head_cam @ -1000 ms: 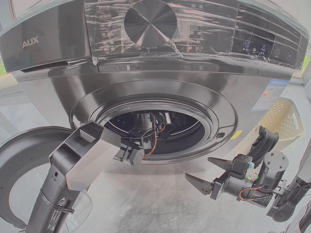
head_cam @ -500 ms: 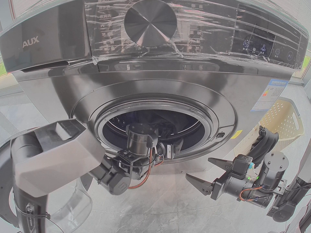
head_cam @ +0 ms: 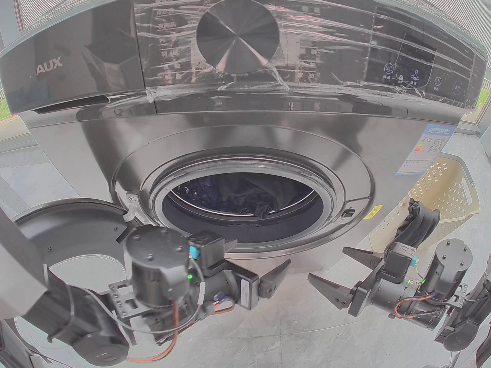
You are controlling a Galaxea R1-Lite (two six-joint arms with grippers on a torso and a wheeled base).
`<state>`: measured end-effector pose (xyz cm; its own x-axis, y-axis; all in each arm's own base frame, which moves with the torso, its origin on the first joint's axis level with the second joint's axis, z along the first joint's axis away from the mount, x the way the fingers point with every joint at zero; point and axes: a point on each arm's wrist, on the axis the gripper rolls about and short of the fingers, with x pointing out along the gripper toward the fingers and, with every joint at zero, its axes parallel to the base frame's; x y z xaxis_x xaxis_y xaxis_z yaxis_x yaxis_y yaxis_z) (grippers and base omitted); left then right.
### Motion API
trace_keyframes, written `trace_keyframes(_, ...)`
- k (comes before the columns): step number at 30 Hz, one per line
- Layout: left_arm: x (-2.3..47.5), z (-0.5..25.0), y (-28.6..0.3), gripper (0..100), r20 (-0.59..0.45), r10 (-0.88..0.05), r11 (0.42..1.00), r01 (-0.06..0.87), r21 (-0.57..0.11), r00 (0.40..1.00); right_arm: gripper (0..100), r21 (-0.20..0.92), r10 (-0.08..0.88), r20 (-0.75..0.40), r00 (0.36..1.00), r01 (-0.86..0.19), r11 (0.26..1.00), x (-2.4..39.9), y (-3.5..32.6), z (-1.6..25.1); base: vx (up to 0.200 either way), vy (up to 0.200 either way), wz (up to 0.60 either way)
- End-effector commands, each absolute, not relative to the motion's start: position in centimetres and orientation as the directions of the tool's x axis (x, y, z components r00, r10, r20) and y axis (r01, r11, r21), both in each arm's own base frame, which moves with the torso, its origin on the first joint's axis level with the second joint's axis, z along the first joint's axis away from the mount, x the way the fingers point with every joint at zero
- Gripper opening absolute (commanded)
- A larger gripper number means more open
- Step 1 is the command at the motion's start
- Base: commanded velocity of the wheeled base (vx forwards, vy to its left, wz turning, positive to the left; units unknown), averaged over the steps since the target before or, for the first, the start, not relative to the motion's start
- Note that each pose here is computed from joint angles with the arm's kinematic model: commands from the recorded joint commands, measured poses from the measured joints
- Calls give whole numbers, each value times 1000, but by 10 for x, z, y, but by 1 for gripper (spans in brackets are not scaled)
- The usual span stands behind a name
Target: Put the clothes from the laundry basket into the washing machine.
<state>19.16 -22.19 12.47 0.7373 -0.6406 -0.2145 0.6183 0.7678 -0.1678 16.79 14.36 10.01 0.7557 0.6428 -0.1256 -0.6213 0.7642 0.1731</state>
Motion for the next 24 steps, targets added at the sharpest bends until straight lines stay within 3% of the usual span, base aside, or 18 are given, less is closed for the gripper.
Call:
trace_keyframes(1,136,154,-177,100,-115,-695,717,673,-183,710,100,171,633,-61,772,-617,768,151,127,116,0,0,0)
trace_keyframes(10,111,163,-134,100,-44,-673,731,655,-191,738,100,164,577,-21,817,-566,808,139,103,126,0,0,0)
trace_keyframes(17,105,160,-106,100,-24,-605,793,600,-109,796,100,144,518,6,855,-513,846,126,82,139,-200,0,0)
trace_keyframes(24,91,159,-75,100,33,-529,842,530,-103,848,100,135,408,-14,913,-403,905,101,54,144,-200,0,0)
